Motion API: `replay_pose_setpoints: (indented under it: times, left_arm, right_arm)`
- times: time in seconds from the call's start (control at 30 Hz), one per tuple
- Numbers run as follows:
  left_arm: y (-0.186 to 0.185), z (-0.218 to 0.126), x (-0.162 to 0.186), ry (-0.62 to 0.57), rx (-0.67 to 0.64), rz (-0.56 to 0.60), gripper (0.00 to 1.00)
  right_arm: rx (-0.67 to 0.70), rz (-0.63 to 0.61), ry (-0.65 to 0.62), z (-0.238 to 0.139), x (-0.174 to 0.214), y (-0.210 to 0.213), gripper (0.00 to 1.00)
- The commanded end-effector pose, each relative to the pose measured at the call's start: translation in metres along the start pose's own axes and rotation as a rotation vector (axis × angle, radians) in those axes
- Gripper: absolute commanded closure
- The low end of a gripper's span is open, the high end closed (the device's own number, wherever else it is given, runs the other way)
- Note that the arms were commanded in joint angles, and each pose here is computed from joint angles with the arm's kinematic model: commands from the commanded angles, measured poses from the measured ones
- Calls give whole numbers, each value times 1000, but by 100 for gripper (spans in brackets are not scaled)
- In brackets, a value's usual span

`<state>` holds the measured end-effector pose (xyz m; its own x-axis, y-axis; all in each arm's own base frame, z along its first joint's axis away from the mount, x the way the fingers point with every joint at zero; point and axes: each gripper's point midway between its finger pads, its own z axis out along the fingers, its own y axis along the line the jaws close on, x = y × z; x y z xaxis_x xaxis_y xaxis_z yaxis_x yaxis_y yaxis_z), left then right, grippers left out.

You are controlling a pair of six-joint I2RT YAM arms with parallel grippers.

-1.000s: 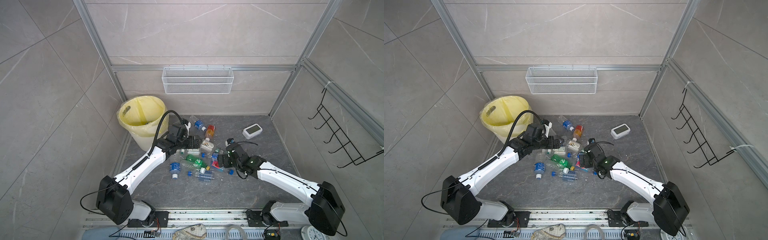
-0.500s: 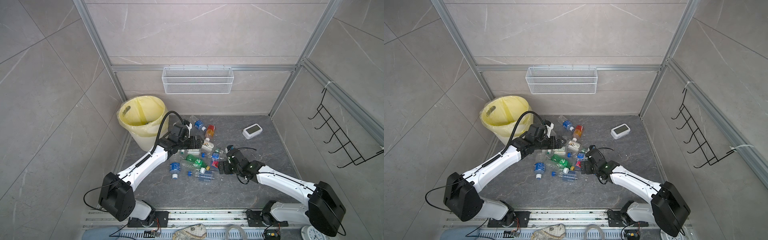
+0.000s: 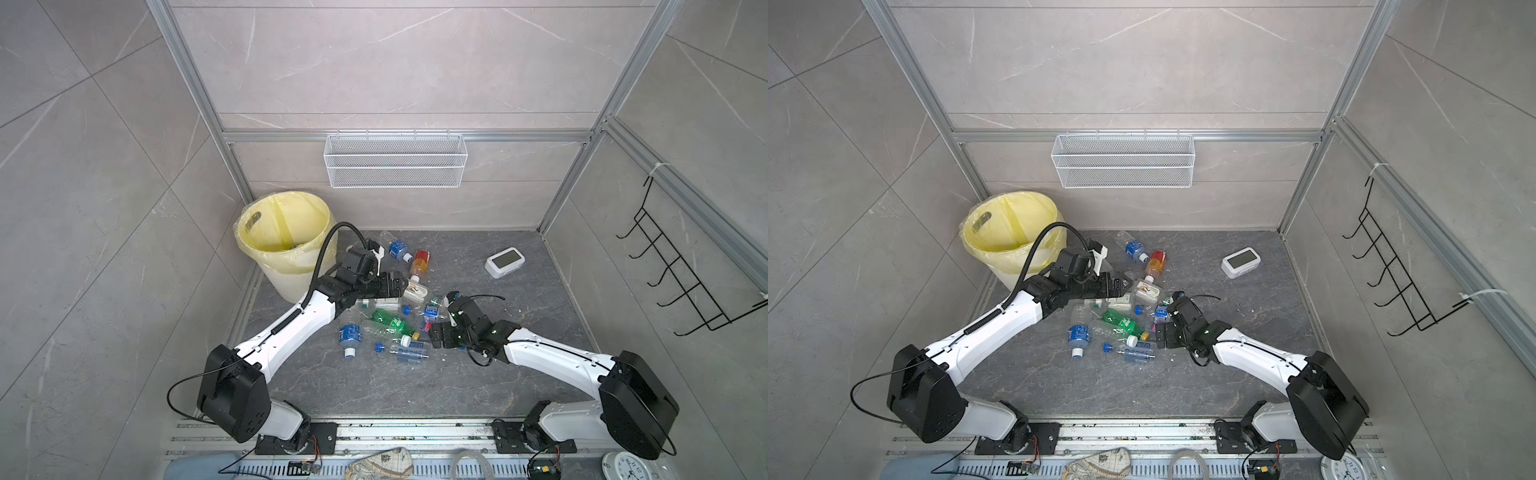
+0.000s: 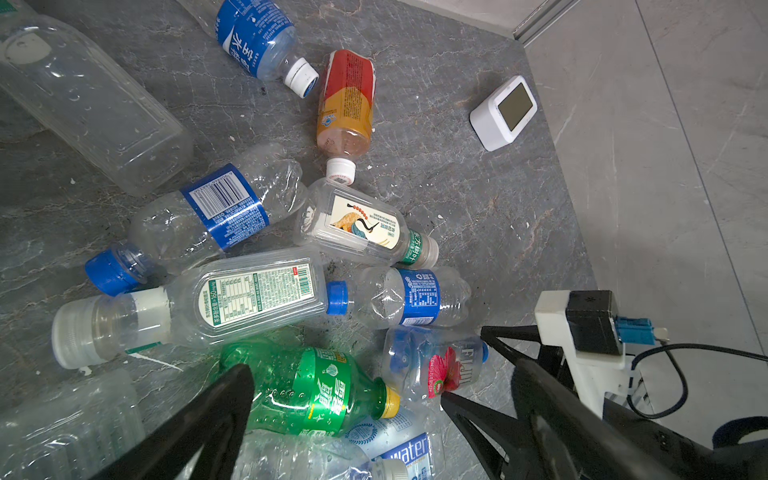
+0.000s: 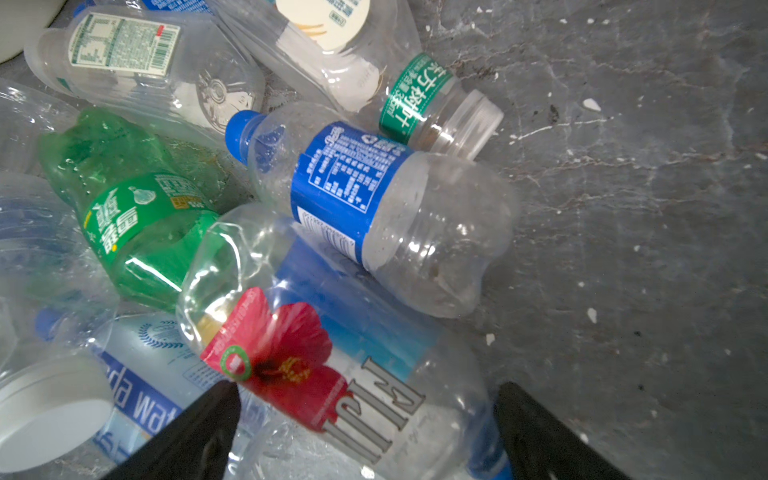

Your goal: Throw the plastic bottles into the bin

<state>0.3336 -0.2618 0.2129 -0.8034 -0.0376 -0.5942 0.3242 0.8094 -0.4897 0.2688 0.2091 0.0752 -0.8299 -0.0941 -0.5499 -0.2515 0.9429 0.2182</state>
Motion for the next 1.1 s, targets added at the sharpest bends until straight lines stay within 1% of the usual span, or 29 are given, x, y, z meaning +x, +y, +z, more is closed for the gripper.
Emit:
replay_pose_setpoints:
  times: [0.0,0.43,0.6,1.07]
  left_arm:
    - [-8,-3,-9,-23,27,1,0]
    - [-8,-2,-9,-22,25,0,0]
    - [-9,-2,-9,-20,27,-1,0]
    - [-8,-1,-8,-14,28,-6,0]
  right_arm:
    - [-6,-8,22,6,8,-2,1]
    - [-27,2,44,10,16,1,1]
    - [-16,-1,51,13,21,-1,2]
    - [-9,-15,67,18,29,-1,7]
